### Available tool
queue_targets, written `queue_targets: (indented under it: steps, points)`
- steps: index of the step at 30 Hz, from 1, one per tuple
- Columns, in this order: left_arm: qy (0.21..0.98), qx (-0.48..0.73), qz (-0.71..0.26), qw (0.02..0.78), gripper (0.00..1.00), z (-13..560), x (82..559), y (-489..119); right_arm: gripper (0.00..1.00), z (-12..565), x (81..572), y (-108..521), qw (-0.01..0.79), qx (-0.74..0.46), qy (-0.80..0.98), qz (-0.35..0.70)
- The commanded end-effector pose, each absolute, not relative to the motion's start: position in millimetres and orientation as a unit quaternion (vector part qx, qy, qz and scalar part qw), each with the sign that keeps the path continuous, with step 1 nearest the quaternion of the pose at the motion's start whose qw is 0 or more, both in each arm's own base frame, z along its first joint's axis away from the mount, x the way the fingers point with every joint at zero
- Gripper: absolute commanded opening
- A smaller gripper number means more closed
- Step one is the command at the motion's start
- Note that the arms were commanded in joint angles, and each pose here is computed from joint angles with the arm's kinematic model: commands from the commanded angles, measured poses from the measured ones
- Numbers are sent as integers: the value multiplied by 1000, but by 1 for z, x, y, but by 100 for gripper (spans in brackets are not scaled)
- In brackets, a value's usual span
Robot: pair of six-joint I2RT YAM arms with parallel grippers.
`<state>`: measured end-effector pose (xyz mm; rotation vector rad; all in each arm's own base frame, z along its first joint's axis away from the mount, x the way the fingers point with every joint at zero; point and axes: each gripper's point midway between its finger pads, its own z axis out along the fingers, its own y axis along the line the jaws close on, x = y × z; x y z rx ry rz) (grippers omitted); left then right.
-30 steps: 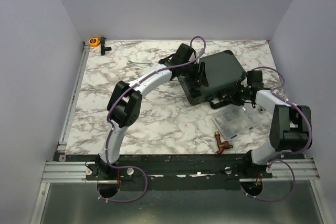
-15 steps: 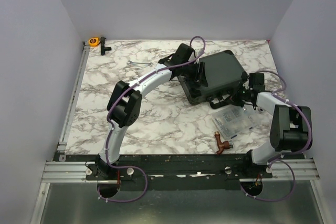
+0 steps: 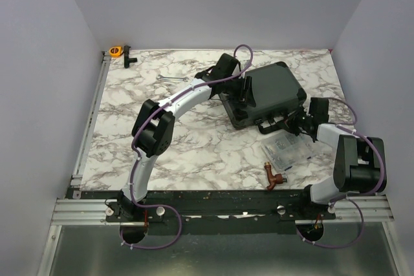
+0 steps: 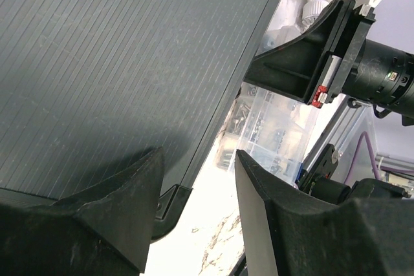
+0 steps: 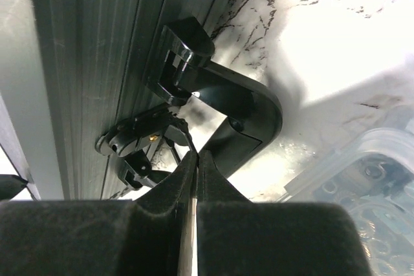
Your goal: Pack up texas hold em set
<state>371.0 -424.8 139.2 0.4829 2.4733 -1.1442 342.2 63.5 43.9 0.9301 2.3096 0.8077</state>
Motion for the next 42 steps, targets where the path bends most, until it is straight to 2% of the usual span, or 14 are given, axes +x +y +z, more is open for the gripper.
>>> queue_targets:
  steps: [1,6,10,16,20,26,31,33,42]
  points:
    - [930,148,-327,81,49,64,340,-393,5,93,340,121,239,282,820,438]
    - [930,149,-327,80,49,63,339,-394,6,108,343,127,236,284,803,467]
    - [930,149,-326,79,49,62,338,-393,7,142,352,136,242,283,765,525]
    - [930,150,-325,79,49,63,337,-393,17,172,370,133,281,264,753,534]
    - [930,151,-325,82,49,64,338,-394,21,154,368,122,299,263,782,480]
    - [930,152,-325,81,49,63,337,-394,34,136,354,79,344,258,847,313]
    - [929,152,-327,79,49,63,336,-395,34,115,338,60,342,265,867,246]
    - [929,153,-327,79,49,63,336,-396,27,105,334,57,339,270,870,237]
    - [935,143,-315,82,48,58,335,-390,26,84,343,79,334,238,861,301]
